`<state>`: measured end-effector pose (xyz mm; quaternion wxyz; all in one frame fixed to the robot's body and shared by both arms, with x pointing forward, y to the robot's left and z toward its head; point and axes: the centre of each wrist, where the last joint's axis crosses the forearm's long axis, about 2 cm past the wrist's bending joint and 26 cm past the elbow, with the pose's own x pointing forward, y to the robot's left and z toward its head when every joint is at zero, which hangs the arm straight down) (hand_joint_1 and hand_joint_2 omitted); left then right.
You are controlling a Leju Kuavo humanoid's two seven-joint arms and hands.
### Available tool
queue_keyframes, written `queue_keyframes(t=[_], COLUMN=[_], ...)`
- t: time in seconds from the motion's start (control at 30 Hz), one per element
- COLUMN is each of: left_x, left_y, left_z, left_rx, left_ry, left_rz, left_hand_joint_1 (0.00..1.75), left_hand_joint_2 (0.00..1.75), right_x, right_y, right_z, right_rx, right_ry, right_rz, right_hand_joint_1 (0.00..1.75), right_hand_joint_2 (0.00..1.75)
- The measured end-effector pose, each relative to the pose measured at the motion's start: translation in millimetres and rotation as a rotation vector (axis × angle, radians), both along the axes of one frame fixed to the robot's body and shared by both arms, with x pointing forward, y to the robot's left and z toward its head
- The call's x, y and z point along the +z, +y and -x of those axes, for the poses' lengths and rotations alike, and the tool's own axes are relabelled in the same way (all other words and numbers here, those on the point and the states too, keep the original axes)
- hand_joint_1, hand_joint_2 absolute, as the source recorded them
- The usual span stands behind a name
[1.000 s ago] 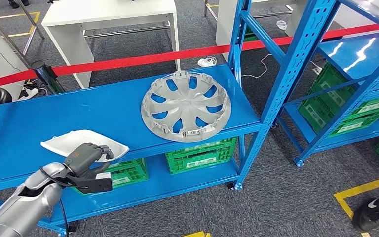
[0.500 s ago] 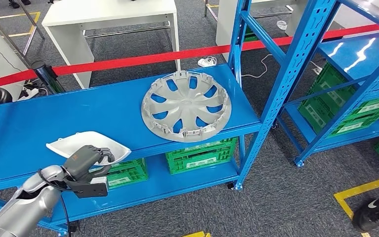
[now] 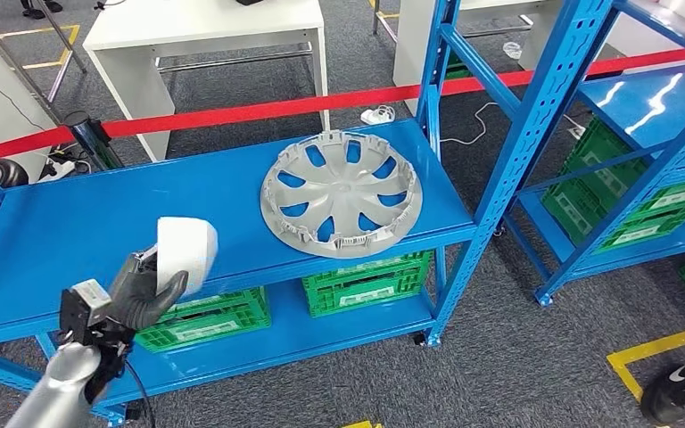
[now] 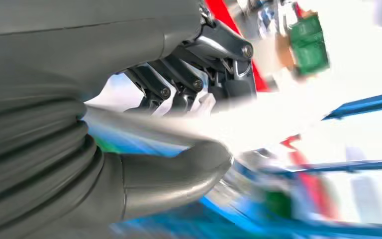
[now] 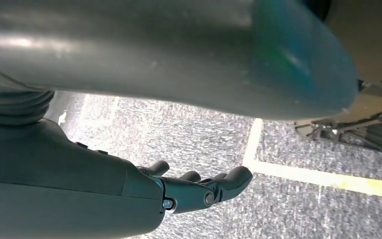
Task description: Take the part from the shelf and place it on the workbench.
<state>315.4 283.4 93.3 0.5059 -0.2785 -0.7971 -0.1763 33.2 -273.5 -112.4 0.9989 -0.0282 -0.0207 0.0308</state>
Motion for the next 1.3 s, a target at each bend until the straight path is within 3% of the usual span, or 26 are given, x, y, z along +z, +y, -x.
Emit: queue_keyframes(t=[0.13, 0.27, 0.5, 0.8, 1.1, 1.3], left_x=[13.0, 32.3, 57.0, 67.2, 61.2, 58.2], left_y=[-47, -63, -64, -70, -70, -70], left_z=[28.2, 44.4, 66.4, 84.1, 106.7, 110.2], left_rx=[-0.036, -0.064, -0.111, -0.146, -0.095, -0.104], left_ry=[0.034, -0.058, -0.195, -0.251, -0.229, -0.206], left_rz=[0.355, 0.435, 0.488, 0.476, 0.474, 0.474], left_hand_joint_1=[1.75, 1.75, 1.75, 1.75, 1.75, 1.75], left_hand_joint_2=[1.75, 1.75, 1.75, 1.75, 1.75, 1.75], right_x=[0, 0, 0, 0, 0, 0], right_y=[0, -1, -5, -2, -1, -2], right_z=[3, 3, 3, 3, 3, 2], right_rx=[0.023, 0.044, 0.061, 0.080, 0.141, 0.149], right_ry=[0.012, 0.005, -0.004, 0.038, -0.007, -0.053], right_rz=[-0.004, 0.000, 0.013, 0.000, 0.013, 0.010], right_hand_joint_1=[0.00, 0.00, 0.00, 0.00, 0.00, 0.00], right_hand_joint_2=[0.00, 0.00, 0.00, 0.00, 0.00, 0.00])
